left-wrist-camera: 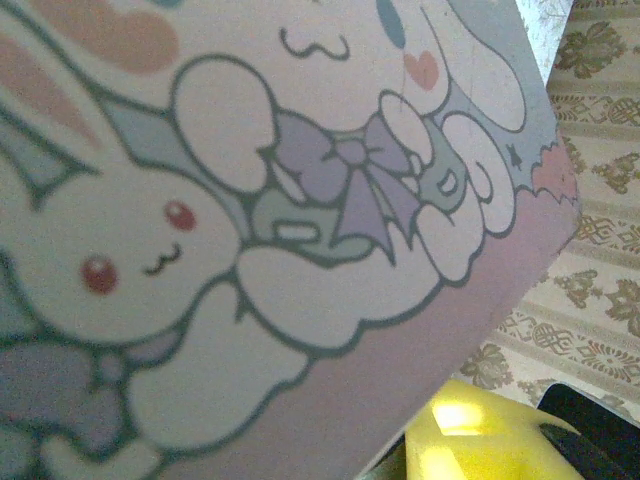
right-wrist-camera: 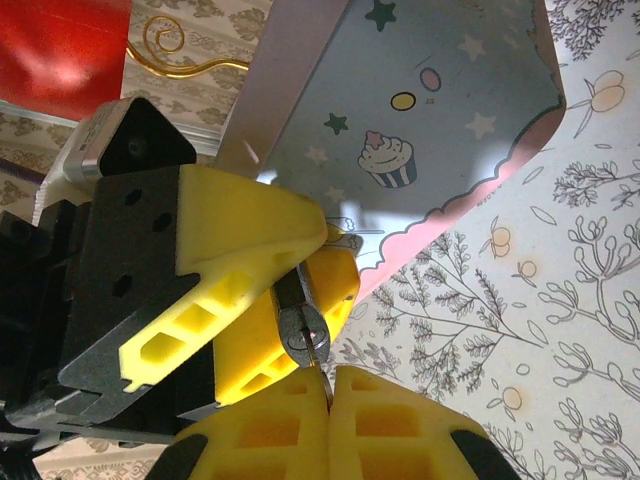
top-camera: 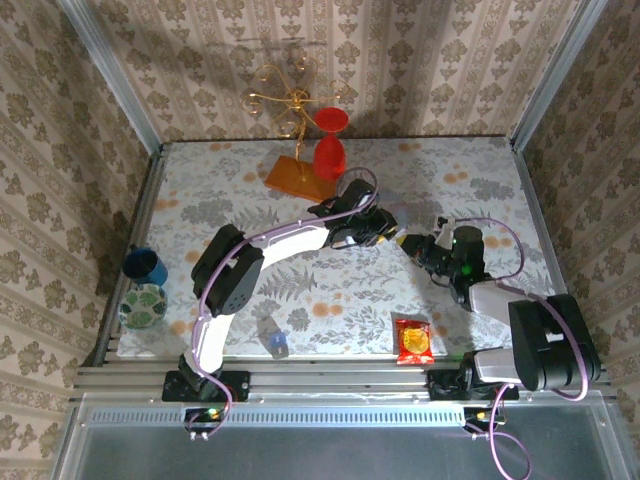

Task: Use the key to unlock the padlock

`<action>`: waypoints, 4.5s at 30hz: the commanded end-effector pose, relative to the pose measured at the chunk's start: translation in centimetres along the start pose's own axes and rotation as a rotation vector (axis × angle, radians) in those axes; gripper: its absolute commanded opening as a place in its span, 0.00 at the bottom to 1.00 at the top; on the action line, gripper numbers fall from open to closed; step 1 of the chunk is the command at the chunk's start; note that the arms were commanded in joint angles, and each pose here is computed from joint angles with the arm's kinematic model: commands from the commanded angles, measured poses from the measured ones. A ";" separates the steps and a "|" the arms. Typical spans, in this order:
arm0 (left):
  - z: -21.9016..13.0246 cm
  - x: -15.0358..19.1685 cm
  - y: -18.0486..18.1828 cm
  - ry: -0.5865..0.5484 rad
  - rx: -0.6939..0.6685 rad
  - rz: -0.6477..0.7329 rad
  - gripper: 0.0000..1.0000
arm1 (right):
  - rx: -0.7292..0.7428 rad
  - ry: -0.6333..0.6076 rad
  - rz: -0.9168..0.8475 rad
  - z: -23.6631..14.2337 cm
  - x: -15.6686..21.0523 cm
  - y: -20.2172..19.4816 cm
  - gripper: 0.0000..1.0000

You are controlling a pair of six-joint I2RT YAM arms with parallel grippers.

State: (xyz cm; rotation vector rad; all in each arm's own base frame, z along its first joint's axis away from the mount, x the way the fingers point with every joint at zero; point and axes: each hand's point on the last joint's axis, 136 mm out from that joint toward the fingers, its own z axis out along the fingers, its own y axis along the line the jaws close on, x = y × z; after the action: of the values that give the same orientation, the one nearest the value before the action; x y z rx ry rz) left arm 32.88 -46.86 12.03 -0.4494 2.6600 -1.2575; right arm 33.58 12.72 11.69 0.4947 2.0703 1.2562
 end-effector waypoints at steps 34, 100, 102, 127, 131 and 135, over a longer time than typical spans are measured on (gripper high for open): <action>-1.2 3.6 -3.5 0.134 0.098 0.045 0.00 | -0.117 0.093 -0.087 2.9 -1.9 3.7 0.00; -3.0 4.5 -4.6 0.166 0.206 0.065 0.00 | -0.351 0.071 0.276 6.9 -5.1 4.8 0.00; -3.1 4.3 -4.8 0.148 0.232 0.050 0.00 | -0.344 0.061 0.327 6.8 -5.5 4.6 0.00; -3.3 4.3 -5.2 0.110 0.254 0.048 0.00 | -0.209 -0.012 0.719 6.0 -4.8 -1.6 0.00; -3.2 4.1 -5.1 0.101 0.251 0.047 0.00 | -0.214 -0.008 0.714 5.7 -4.7 -1.3 0.01; -3.0 3.9 -4.9 0.090 0.242 0.040 0.00 | -0.212 0.002 0.668 5.4 -4.3 -0.8 0.09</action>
State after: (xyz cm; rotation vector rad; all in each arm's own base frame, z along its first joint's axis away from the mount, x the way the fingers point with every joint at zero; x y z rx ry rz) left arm 36.34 -44.02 13.12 -0.5706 2.4554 -1.3077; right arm 38.68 15.43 11.73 0.9890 1.8885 1.9597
